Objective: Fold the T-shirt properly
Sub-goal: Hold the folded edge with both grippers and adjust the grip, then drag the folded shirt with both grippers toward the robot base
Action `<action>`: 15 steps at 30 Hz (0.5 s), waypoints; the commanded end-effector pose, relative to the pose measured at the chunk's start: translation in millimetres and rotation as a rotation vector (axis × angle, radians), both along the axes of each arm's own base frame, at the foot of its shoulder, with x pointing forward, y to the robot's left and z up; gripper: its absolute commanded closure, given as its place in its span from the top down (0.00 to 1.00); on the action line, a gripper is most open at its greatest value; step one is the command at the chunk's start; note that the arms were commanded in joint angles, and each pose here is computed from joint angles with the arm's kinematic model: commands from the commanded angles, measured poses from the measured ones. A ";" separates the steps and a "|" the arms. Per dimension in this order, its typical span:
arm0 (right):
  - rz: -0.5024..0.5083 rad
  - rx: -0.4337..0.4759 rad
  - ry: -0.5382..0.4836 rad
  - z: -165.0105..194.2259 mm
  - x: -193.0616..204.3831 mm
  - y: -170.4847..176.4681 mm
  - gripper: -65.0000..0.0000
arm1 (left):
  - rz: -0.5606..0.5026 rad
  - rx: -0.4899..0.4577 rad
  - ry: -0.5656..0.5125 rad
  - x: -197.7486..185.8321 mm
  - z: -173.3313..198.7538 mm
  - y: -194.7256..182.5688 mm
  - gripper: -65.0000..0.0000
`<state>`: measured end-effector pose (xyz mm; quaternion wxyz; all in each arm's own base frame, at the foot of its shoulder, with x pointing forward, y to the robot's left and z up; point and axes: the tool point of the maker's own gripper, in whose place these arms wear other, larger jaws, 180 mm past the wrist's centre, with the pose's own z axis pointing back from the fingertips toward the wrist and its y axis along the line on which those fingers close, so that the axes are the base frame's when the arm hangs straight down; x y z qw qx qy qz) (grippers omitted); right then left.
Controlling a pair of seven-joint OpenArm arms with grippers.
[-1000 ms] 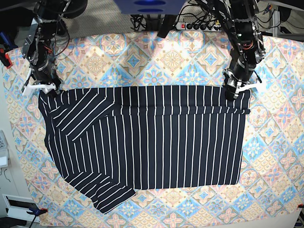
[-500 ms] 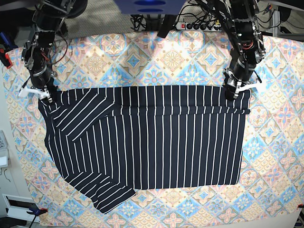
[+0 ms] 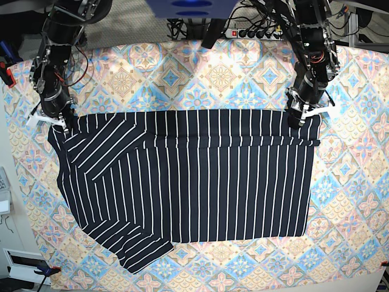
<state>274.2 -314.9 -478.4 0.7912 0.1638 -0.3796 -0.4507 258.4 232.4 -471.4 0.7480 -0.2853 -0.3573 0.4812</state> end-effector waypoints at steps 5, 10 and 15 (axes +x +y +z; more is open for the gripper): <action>0.019 -0.010 0.015 0.7 -4.7 -1.8 0.00 | -0.004 -0.004 0.020 -4.5 -2.9 0.5 0.00; 0.022 -0.028 0.035 -1.5 -20.1 -5.0 0.00 | -0.007 -0.007 0.023 -5.4 -3.4 -0.3 0.00; 0.046 -0.078 0.020 11.7 -29.9 -8.4 0.00 | -0.042 -0.035 0.057 -19.3 -9.1 -8.0 0.00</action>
